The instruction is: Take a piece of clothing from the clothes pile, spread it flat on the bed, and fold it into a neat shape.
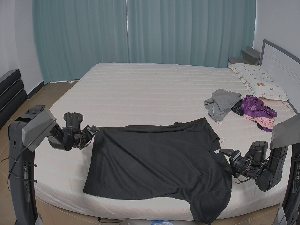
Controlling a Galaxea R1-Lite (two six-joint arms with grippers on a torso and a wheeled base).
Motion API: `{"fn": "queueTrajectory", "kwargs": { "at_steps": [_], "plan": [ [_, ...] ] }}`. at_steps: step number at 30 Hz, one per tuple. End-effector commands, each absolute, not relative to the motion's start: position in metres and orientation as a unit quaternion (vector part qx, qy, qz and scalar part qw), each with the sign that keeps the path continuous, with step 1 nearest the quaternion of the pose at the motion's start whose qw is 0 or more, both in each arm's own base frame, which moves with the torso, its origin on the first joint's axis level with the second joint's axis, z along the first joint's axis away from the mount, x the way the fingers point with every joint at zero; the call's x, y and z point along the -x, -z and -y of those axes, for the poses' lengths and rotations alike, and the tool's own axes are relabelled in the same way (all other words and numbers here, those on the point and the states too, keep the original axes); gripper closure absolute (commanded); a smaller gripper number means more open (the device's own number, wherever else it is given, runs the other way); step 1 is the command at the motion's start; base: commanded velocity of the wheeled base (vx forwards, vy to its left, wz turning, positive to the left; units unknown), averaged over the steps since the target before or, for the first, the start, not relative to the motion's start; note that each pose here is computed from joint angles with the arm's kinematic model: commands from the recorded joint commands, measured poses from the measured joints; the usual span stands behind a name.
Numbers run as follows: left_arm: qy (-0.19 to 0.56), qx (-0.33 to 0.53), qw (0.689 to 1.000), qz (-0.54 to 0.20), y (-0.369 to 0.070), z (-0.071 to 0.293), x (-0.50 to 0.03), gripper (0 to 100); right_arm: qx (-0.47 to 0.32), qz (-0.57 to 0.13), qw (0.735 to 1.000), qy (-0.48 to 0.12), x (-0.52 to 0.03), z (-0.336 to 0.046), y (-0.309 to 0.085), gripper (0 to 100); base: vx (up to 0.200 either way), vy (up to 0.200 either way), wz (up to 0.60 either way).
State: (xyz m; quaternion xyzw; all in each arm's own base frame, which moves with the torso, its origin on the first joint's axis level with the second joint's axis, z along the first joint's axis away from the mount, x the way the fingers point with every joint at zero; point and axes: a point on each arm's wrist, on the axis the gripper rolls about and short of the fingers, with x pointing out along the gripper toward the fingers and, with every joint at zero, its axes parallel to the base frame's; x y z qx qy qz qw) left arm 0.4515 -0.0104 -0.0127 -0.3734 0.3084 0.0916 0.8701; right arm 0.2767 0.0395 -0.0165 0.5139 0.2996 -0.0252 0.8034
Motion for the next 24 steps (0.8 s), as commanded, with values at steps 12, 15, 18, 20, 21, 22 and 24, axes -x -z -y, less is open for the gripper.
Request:
{"fn": "queueTrajectory", "kwargs": {
  "at_steps": [12, 15, 18, 20, 21, 22, 24],
  "plan": [
    [-0.066, 0.395, 0.839, -0.367, -0.037, 0.030, -0.304, 0, -0.514, -0.298, 0.804, 0.023, -0.268, -0.038, 0.020, 0, 0.000, 0.000, 0.00],
    [-0.064, 0.410, 0.827, -0.380, -0.040, 0.039, -0.284, 0, -0.514, -0.298, 0.804, 0.023, -0.267, -0.038, 0.020, 0, 0.000, 0.000, 0.00],
    [-0.063, 0.411, 0.818, -0.396, -0.037, 0.044, -0.272, 0, -0.514, -0.299, 0.804, 0.024, -0.266, -0.038, 0.020, 0, 0.000, 0.000, 0.00],
    [-0.062, 0.411, 0.816, -0.401, -0.033, 0.044, -0.268, 0, -0.514, -0.297, 0.804, 0.022, -0.266, -0.038, 0.020, 0, 0.000, 0.000, 0.00],
    [-0.060, 0.413, 0.815, -0.402, -0.031, 0.044, -0.267, 0, -0.514, -0.297, 0.804, 0.022, -0.266, -0.038, 0.020, 0, 0.000, 0.000, 0.00],
    [-0.056, 0.414, 0.814, -0.404, -0.030, 0.044, -0.264, 0, -0.514, -0.297, 0.804, 0.022, -0.265, -0.038, 0.019, 0, 0.000, 0.000, 0.00],
    [-0.054, 0.415, 0.812, -0.408, -0.027, 0.043, -0.260, 0, -0.514, -0.298, 0.804, 0.022, -0.265, -0.038, 0.020, 0, -0.100, 0.000, 0.00]
  ]
}}
